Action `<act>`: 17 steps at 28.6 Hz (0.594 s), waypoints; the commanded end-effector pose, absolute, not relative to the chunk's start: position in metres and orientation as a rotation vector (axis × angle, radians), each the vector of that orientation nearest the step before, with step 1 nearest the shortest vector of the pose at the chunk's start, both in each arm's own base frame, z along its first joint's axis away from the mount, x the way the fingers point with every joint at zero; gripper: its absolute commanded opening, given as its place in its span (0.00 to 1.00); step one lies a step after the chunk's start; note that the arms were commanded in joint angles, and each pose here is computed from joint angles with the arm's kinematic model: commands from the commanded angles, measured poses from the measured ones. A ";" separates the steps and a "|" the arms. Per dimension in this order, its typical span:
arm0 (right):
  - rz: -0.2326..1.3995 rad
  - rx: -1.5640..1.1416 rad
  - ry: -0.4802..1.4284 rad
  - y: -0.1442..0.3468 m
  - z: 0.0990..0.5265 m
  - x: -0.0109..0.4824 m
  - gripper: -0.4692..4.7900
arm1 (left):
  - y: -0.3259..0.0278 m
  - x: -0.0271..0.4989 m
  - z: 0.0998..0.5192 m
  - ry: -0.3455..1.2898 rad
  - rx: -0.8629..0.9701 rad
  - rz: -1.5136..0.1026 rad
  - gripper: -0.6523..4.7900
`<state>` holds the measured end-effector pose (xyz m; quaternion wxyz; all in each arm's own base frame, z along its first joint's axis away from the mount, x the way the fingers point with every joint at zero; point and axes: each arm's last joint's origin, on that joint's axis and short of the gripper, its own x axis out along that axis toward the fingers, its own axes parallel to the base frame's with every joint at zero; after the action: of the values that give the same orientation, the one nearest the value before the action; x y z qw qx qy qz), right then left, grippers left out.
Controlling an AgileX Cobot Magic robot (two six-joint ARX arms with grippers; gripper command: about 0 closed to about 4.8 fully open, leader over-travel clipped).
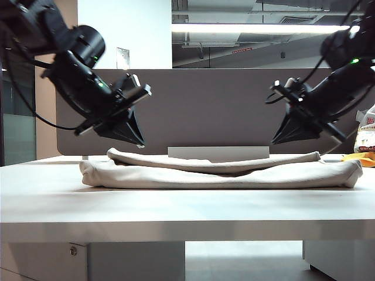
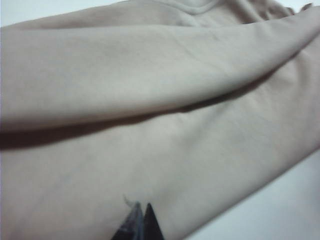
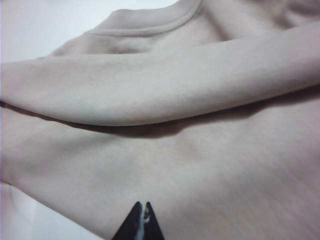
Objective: Fold the bottom side of the T-shirt horizontally towards the center, about one-third of the way, then fold the sleeve back towards the center, creating a straight line along the edge of the T-shirt, and finally fold the bottom of the T-shirt up towards the top, creating a neat rectangle.
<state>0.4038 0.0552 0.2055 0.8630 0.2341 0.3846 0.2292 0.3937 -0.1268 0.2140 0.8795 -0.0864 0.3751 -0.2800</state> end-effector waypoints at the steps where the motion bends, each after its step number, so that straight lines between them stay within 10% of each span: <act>1: 0.482 0.483 0.829 0.061 0.207 0.421 0.08 | -0.130 0.407 0.210 0.838 -0.185 -0.580 0.11; 17: 0.428 0.430 0.861 0.065 0.181 0.463 0.08 | -0.143 0.455 0.181 0.866 -0.134 -0.579 0.11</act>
<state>0.4588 0.0643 0.1790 0.8617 0.2084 0.4166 0.2011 0.4526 -0.1423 0.1804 0.8631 -0.0673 0.4186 -0.2743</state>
